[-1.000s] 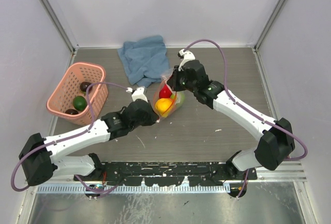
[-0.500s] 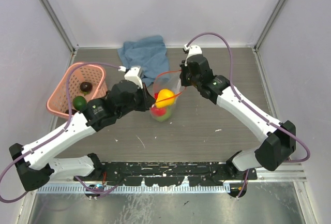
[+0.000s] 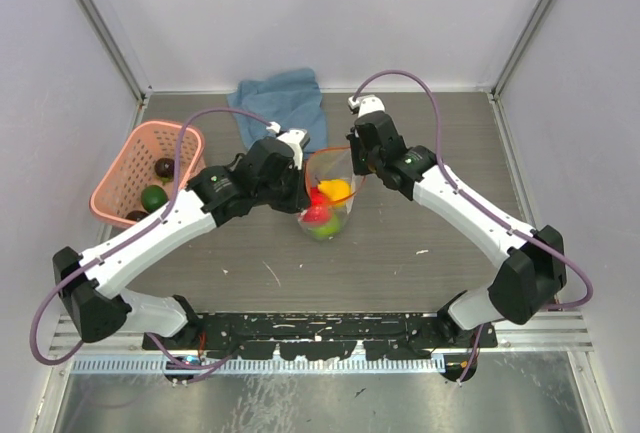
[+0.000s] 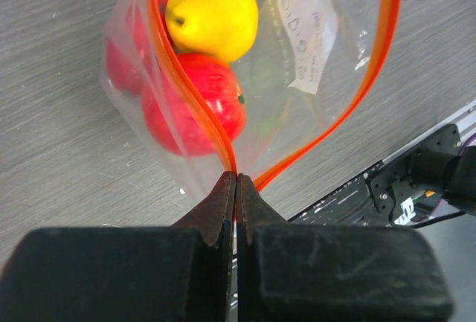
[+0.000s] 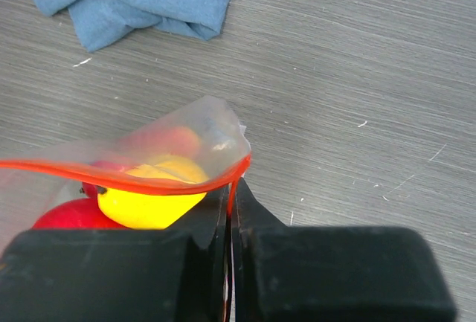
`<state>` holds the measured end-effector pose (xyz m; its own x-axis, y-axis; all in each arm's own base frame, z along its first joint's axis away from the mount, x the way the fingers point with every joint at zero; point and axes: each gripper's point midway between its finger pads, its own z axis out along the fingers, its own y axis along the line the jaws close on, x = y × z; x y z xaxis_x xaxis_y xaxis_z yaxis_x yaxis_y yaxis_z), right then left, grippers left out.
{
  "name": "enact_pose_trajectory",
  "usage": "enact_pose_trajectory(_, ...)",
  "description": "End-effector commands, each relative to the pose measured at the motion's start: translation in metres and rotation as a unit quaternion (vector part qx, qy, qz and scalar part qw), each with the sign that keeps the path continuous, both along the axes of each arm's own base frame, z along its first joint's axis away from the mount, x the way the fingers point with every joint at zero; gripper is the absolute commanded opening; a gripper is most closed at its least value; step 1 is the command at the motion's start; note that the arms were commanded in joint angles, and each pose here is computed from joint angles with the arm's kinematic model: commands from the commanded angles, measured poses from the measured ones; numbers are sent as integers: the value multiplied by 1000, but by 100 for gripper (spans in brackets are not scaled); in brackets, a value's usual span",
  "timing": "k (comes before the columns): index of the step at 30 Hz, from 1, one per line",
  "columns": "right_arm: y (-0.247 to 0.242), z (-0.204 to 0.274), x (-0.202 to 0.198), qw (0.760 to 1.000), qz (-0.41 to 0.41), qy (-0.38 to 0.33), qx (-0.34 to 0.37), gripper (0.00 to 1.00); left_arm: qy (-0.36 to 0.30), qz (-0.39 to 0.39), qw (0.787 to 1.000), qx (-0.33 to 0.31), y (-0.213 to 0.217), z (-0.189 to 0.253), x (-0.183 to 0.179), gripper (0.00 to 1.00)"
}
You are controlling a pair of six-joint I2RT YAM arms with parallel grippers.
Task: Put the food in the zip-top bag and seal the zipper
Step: Adjust the zipper food storage bag at the center of the board.
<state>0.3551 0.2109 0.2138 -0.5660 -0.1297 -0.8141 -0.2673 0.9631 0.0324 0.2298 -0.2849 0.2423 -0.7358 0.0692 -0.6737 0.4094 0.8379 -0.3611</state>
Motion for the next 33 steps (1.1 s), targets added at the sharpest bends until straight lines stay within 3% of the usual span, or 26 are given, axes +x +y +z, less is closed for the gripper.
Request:
enact_pose_trajectory(1, 0, 22, 10, 1000, 2, -25, -7, 12, -5, -21, 1000, -5, -4, 10, 2, 0)
enact_pose_trajectory(5, -3, 20, 10, 1000, -2, -19, -18, 28, -4, -22, 1000, -8, -4, 9, 2, 0)
enact_pose_trajectory(9, 7, 30, 2, 1000, 19, -12, 15, 44, -11, -24, 999, -18, -6, 16, 3, 0)
enact_pose_trajectory(14, 18, 15, -11, 998, 38, 37, 36, 47, -18, -27, 999, -41, -14, 24, 5, 0)
enact_pose_trajectory(18, 8, -10, -12, 998, 22, 66, -6, 45, -22, -30, 998, -44, -15, 29, 5, 0)
enact_pose_trajectory(23, -48, -13, 6, 986, -79, 38, -141, 15, -43, -19, 998, -41, -3, 45, 4, 0)
enact_pose_trajectory(25, -58, -5, 10, 981, -99, 27, -167, 11, -46, -15, 998, -40, 1, 49, 3, 0)
enact_pose_trajectory(33, -19, 14, 9, 995, -31, 22, -92, 8, -62, -29, 996, -56, -2, 72, 1, 0)
